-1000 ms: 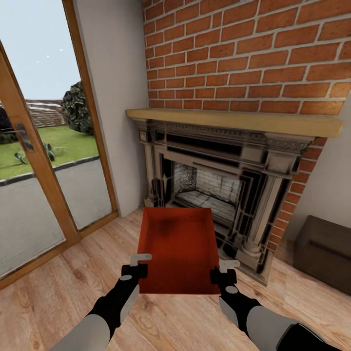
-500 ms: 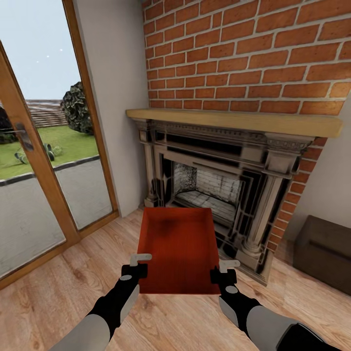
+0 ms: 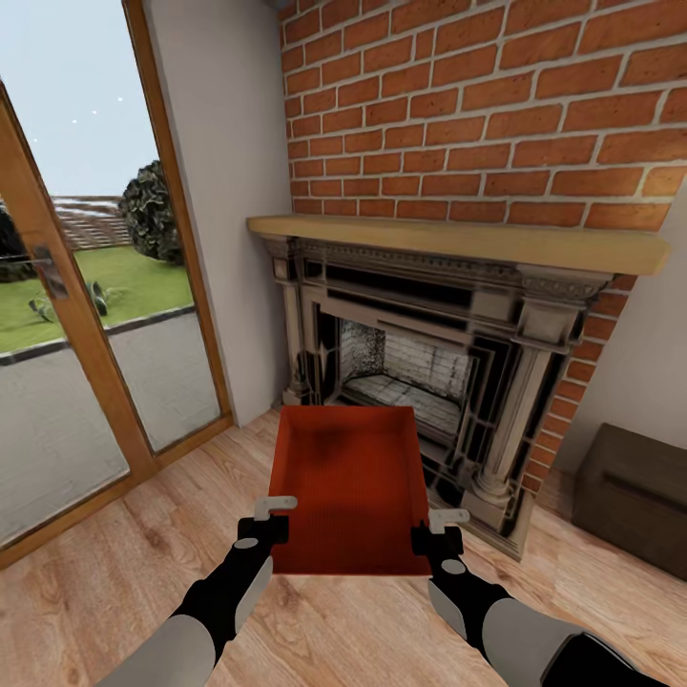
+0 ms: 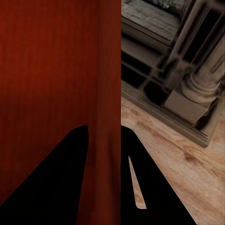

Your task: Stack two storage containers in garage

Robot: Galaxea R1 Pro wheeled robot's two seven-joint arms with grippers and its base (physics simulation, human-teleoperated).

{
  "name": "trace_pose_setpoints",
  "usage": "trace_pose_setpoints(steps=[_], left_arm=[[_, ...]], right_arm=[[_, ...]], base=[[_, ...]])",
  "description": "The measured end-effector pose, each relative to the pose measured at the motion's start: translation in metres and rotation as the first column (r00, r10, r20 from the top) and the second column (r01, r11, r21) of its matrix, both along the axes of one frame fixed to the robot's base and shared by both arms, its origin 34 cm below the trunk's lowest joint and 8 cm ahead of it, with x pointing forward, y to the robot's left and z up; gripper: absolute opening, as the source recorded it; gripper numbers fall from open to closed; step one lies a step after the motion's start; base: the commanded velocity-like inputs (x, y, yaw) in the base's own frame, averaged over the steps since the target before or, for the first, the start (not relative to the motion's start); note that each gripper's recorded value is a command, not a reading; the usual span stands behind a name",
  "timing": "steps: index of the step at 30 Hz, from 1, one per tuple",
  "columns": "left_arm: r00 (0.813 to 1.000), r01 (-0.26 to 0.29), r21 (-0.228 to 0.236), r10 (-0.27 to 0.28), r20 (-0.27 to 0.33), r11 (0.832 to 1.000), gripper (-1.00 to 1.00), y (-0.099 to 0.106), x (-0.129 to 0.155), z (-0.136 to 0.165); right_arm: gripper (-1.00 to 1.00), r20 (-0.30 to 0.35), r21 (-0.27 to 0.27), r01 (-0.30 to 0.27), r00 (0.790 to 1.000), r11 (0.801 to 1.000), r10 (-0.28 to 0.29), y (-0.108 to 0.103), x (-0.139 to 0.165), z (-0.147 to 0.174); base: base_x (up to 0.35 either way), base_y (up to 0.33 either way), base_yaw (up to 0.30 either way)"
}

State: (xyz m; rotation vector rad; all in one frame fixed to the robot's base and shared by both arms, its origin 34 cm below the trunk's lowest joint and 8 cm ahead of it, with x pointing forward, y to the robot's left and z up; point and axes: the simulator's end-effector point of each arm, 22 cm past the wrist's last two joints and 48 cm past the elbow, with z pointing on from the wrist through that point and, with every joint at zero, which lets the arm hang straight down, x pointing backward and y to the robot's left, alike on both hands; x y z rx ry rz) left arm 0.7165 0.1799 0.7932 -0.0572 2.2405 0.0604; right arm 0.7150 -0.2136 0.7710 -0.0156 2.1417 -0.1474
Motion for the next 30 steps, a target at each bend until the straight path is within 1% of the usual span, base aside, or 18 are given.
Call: trace_pose_setpoints(steps=[30], left_arm=[[1.000,0.002,0.003,-0.002,0.007,1.000,-1.00,0.000,-0.005,0.035]], right_arm=[[-1.00,0.007,0.003,0.001,1.000,1.000,-0.001,0.000,-0.006,0.035]], base=[[0.000,0.000,0.000]])
